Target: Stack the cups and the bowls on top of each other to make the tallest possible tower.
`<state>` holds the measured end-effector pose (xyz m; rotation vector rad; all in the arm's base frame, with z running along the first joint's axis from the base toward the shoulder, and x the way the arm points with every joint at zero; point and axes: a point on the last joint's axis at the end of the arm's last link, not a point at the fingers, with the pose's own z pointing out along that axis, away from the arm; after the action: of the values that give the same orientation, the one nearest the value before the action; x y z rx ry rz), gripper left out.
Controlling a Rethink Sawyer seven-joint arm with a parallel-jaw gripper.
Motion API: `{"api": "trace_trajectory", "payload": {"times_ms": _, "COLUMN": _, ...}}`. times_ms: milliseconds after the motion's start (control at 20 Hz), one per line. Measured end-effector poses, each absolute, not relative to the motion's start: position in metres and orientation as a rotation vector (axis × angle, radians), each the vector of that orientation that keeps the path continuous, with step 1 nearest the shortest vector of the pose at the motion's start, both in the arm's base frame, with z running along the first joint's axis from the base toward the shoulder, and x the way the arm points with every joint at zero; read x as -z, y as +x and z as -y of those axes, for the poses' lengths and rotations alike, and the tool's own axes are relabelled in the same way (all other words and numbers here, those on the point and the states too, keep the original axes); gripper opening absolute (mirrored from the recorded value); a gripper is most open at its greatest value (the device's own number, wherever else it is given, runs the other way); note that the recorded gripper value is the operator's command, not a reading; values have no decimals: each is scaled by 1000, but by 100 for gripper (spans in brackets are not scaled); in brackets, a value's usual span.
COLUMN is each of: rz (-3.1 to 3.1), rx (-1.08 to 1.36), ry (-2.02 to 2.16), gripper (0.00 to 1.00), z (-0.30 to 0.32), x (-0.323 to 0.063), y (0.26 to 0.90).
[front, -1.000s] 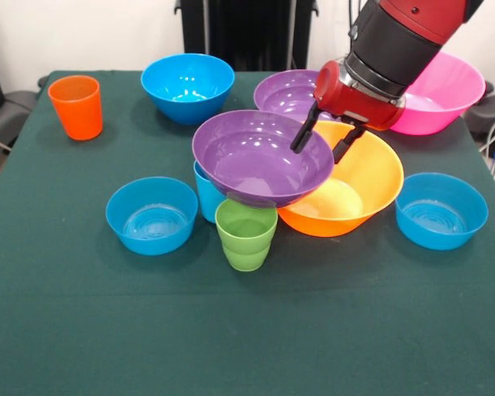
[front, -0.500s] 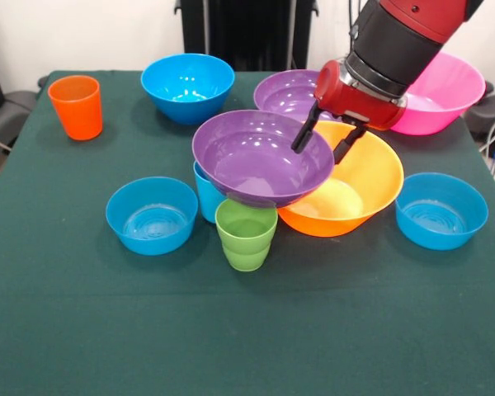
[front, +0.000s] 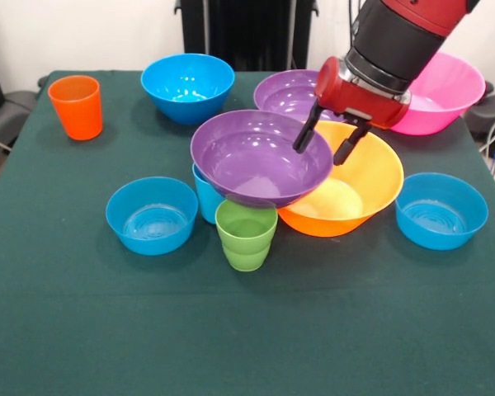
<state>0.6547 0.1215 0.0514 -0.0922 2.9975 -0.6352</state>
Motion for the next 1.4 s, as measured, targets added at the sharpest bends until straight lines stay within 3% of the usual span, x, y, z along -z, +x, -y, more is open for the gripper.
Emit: {"api": "trace_trajectory", "payload": {"times_ms": 1400, "rz": -3023, "rx": 626, "ry": -54, "gripper": 100, "z": -121, "x": -67, "y": 656}}
